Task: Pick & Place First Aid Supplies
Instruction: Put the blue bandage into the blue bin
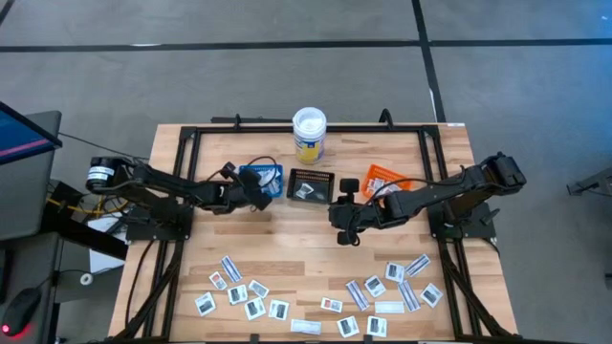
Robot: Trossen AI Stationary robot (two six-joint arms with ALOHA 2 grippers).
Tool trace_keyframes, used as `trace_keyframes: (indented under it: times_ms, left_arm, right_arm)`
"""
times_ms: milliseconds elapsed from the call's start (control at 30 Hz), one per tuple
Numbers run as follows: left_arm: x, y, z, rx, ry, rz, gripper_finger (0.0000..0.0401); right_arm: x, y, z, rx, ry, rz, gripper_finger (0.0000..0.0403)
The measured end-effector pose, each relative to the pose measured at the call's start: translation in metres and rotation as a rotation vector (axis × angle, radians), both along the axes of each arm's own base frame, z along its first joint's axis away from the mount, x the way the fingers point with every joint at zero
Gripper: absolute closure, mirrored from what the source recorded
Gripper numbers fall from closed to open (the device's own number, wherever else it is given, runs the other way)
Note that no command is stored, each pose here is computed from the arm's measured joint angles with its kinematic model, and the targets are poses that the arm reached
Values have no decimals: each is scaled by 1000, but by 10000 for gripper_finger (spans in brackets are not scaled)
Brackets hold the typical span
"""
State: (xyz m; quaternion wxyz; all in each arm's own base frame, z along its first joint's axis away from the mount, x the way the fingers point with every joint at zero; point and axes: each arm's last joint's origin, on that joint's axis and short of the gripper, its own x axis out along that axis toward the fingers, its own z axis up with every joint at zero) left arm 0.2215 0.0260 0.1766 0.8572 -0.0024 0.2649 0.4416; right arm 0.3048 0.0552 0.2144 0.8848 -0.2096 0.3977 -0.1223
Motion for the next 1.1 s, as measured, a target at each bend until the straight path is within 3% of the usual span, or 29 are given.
trace_keyframes:
  times_ms: [233, 400, 533, 900, 1100]
  left_arm:
    - [12, -5, 11, -45, -168, -102, 295]
    - [24, -11, 29, -86, -360, -289, 297]
    - [29, -18, 38, -138, -462, -447, 302]
    - [32, -45, 44, -323, -541, -774, 304]
    - [33, -61, 51, -334, -550, -836, 304]
  right_arm:
    - [0, 0, 0, 0, -1, 0, 339]
    - [0, 0, 0, 5, -7, -4, 339]
    - [2, 1, 1, 72, -44, -20, 339]
    - [5, 2, 1, 86, -44, 34, 339]
    - [5, -3, -5, 75, 4, 16, 339]
